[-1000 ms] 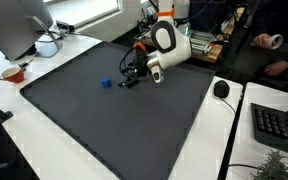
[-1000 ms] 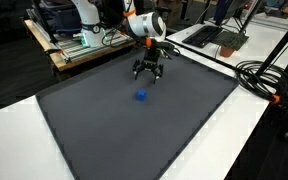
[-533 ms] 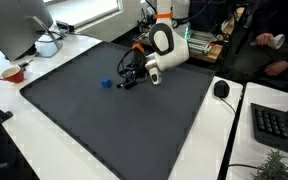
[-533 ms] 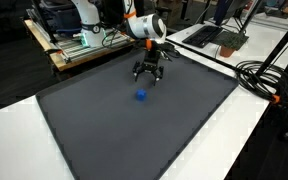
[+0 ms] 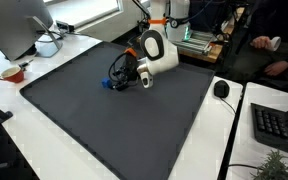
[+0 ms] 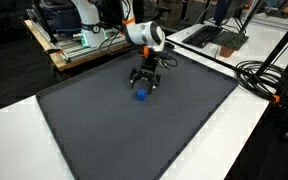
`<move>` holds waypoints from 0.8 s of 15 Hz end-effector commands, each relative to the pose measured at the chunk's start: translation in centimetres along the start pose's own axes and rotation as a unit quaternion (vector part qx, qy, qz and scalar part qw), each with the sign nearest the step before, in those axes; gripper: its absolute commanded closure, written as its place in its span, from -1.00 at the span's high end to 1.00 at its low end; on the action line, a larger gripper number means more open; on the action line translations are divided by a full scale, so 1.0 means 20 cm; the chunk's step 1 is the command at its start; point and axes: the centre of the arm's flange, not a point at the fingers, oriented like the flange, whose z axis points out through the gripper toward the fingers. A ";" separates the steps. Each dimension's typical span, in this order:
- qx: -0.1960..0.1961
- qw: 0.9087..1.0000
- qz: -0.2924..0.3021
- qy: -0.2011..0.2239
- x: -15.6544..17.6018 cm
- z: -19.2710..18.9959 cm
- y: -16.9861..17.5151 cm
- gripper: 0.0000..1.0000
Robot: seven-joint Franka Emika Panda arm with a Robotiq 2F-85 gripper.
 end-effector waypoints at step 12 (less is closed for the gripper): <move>-0.017 0.999 -0.021 -0.027 0.05 0.12 0.05 -0.66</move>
